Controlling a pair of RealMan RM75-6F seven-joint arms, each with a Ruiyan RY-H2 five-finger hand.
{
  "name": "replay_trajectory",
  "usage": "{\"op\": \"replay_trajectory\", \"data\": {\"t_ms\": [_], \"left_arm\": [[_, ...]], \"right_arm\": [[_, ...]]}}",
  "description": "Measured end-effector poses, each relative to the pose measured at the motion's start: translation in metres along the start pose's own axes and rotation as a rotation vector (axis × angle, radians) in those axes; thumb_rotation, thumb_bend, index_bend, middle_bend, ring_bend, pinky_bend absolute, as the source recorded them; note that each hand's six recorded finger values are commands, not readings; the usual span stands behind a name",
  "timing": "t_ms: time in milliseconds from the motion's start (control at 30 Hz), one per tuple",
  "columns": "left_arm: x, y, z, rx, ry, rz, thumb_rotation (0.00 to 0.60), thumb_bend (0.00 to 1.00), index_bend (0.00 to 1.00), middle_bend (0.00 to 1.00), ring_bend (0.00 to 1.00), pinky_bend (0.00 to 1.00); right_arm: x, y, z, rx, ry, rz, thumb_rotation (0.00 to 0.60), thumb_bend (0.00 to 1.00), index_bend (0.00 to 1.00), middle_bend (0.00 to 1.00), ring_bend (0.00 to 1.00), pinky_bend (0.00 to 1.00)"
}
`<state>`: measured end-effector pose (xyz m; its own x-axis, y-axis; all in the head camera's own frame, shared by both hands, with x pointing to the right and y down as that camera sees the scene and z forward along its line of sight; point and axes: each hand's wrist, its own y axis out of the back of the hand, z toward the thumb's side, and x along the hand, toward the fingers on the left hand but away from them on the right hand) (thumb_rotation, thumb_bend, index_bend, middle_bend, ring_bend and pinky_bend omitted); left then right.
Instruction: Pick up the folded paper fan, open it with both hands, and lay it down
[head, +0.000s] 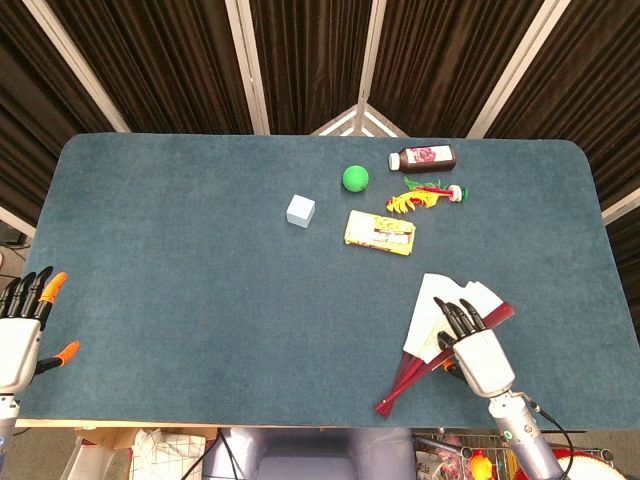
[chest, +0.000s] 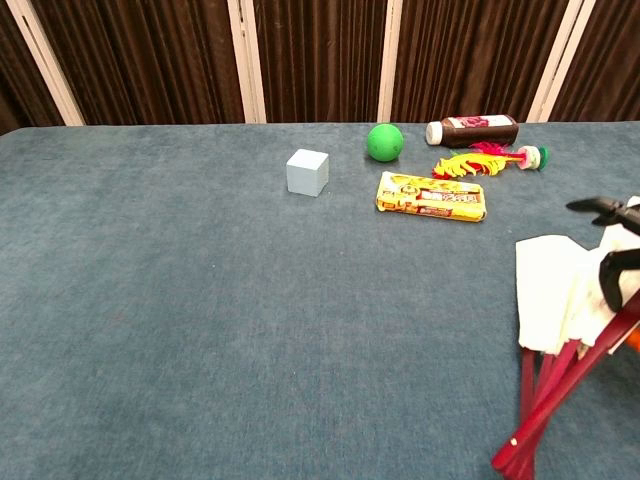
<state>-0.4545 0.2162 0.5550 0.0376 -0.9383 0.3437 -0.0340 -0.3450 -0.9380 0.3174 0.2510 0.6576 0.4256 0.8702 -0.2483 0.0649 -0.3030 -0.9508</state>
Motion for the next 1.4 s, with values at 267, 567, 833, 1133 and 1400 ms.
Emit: {"op": "replay_trajectory", "data": {"t_ms": [267,567,833,1133,1400], "left_arm": [[-0.001,0.000,0.000,0.000,-0.001,-0.001,0.600,0.21,0.10,0.00,0.00,0.00],[-0.001,-0.001,0.002,-0.001,-0.006,-0.004,0.600,0.21,0.10,0.00,0.00,0.00],[0.001,-0.002,0.000,-0.004,-0.007,-0.010,0.600,0.21,0.10,0.00,0.00,0.00],[0.004,-0.007,0.003,0.003,-0.015,-0.031,0.600,0.21,0.10,0.00,0.00,0.00],[0.011,-0.018,0.011,0.001,-0.039,-0.068,0.600,0.21,0.09,0.00,0.00,0.00]], "right_arm": [[-0.008,0.026,0.001,-0.025,0.020,-0.039,0.600,0.42,0.65,0.12,0.18,0.15],[-0.032,0.061,0.010,-0.060,0.055,-0.074,0.600,0.45,0.79,0.13,0.19,0.17],[-0.084,0.113,0.015,-0.093,0.104,-0.121,0.600,0.45,0.93,0.16,0.20,0.17],[-0.129,0.147,0.013,-0.089,0.128,-0.086,0.600,0.45,0.93,0.16,0.20,0.17],[-0.155,0.162,0.046,-0.012,0.220,-0.048,0.600,0.45,0.93,0.16,0.20,0.19]]}}
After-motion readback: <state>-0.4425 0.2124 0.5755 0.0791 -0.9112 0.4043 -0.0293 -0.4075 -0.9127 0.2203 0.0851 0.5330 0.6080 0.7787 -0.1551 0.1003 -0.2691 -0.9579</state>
